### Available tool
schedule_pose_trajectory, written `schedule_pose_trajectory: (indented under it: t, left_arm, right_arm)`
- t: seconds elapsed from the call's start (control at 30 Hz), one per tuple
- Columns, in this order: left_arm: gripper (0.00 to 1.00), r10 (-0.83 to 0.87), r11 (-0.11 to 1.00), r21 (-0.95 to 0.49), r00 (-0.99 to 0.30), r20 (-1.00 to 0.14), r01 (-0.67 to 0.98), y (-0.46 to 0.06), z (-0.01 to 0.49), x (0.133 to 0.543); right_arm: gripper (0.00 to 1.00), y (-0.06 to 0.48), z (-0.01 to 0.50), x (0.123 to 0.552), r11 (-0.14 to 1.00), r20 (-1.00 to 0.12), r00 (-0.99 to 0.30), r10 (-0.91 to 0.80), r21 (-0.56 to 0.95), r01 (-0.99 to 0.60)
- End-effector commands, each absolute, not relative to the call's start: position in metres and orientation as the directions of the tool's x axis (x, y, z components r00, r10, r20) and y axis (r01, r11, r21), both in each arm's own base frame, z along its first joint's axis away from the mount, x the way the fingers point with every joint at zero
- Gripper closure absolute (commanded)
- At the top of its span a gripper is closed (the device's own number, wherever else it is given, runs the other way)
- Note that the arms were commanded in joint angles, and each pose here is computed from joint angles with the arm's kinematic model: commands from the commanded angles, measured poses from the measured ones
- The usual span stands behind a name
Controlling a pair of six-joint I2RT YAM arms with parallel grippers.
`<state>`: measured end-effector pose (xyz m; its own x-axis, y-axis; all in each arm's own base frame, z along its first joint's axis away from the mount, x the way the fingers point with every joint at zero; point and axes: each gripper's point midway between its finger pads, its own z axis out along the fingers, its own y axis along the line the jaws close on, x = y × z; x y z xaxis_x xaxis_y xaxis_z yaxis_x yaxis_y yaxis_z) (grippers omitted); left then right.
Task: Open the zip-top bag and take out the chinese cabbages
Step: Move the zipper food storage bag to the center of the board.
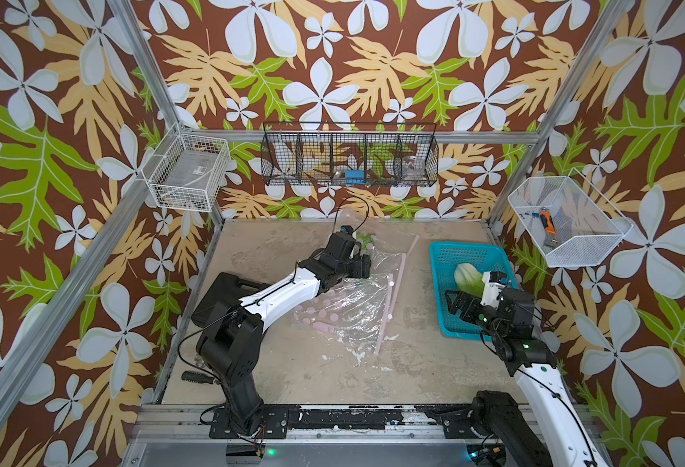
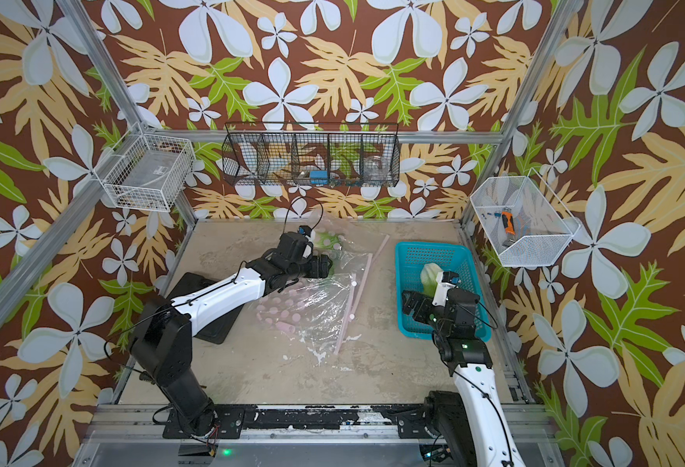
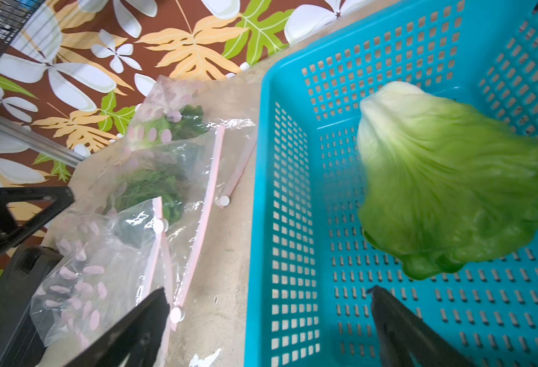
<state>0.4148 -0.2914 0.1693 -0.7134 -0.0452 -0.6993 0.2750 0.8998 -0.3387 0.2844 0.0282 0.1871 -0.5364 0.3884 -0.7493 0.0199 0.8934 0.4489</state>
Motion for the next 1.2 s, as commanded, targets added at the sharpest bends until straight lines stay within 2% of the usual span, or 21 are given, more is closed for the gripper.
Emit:
schedule_pose_trajectory:
  t: [0.0, 0.17, 0.2, 0.27, 0.3, 0.5, 0.97, 1.17]
  left_arm:
    - [0.18, -0.095, 0.878, -0.407, -0.742, -0.664, 0.251, -0.298, 0.161, 0.411]
    - [0.18, -0.132, 0.854, -0.469, -0.777, -0.615, 0.225, -0.298, 0.142, 0.381]
    - [0.16, -0.129, 0.854, -0.469, -0.782, -0.610, 0.225, -0.299, 0.139, 0.374]
    - [0.06, -0.118, 0.856, -0.465, -0.790, -0.602, 0.226, -0.300, 0.134, 0.361]
    - [0.05, -0.112, 0.857, -0.462, -0.793, -0.599, 0.228, -0.300, 0.131, 0.355]
    - [0.04, -0.107, 0.856, -0.467, -0.809, -0.579, 0.221, -0.303, 0.118, 0.322]
    - [0.05, -0.106, 0.841, -0.510, -0.868, -0.485, 0.181, -0.305, 0.070, 0.268]
    - [0.06, -0.088, 0.831, -0.513, -0.860, -0.503, 0.215, -0.321, 0.086, 0.263]
  right_arm:
    - [0.00, 0.032, 0.195, 0.283, 0.899, -0.764, -0.531, 0.365, 0.439, -0.014]
    - [0.04, 0.043, 0.203, 0.283, 0.880, -0.765, -0.530, 0.365, 0.470, -0.073]
    - [0.04, 0.047, 0.205, 0.283, 0.875, -0.770, -0.527, 0.359, 0.474, -0.095]
    - [0.04, 0.057, 0.211, 0.283, 0.861, -0.777, -0.526, 0.346, 0.486, -0.152]
    - [0.05, 0.061, 0.214, 0.283, 0.855, -0.781, -0.522, 0.343, 0.490, -0.171]
    - [0.06, 0.072, 0.223, 0.284, 0.851, -0.797, -0.516, 0.313, 0.477, -0.221]
    - [0.07, 0.073, 0.221, 0.280, 0.850, -0.796, -0.517, 0.314, 0.479, -0.220]
    - [0.08, 0.076, 0.222, 0.277, 0.843, -0.791, -0.530, 0.305, 0.483, -0.235]
